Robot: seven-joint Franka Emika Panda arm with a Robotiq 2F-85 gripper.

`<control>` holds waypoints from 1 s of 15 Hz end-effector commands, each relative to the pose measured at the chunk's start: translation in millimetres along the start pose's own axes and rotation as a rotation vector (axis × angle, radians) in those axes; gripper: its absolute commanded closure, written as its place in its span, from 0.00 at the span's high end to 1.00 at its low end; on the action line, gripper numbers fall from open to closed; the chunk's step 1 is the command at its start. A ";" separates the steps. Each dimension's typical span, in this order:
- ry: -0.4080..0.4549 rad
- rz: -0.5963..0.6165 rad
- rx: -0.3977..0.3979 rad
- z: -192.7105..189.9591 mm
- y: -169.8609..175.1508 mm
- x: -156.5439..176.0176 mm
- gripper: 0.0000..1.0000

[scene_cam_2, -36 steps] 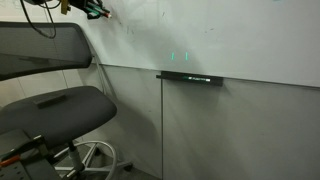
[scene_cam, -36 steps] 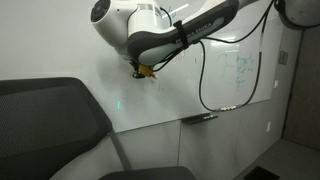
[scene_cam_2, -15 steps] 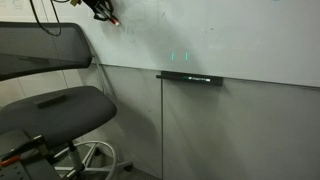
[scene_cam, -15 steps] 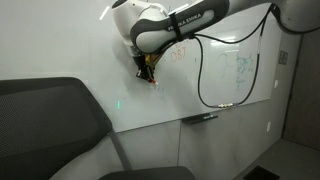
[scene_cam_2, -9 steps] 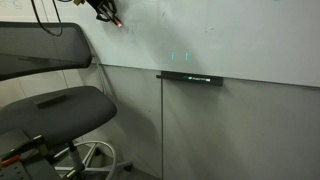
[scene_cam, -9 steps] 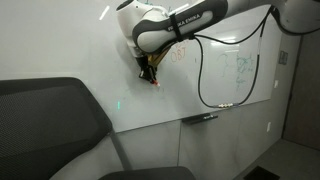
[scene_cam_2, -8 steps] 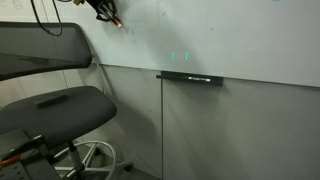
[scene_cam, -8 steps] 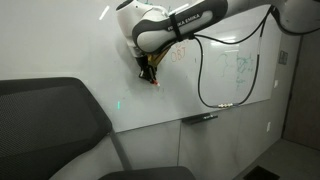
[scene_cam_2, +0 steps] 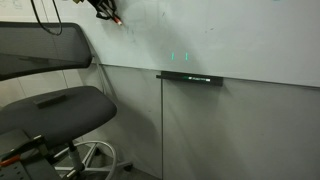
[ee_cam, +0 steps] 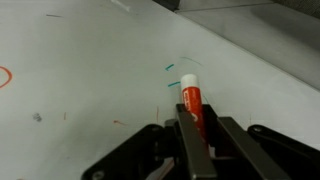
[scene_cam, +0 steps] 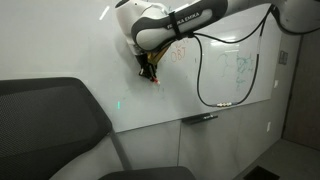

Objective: Use the marker to write on the whiteboard

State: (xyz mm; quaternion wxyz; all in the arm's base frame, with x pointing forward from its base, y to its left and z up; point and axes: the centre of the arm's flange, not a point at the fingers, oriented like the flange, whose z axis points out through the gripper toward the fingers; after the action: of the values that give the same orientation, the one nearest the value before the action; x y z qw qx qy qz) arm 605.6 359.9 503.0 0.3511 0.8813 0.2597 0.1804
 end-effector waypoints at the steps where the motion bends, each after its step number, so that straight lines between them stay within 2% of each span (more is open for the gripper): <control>1: 0.025 0.012 -0.060 -12.9 15.9 17.7 0.05; 9: 0.053 0.019 -0.209 -48.9 10.8 6.2 0.05; 12: 0.040 0.048 -0.278 -46.1 19.3 -4.6 0.05; 15: 0.011 0.082 -0.313 -36.5 33.4 -22.4 0.05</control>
State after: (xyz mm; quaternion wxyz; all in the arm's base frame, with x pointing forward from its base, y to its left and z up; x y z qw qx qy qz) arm 592.7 369.1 540.3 0.4533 0.8327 0.2183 0.2314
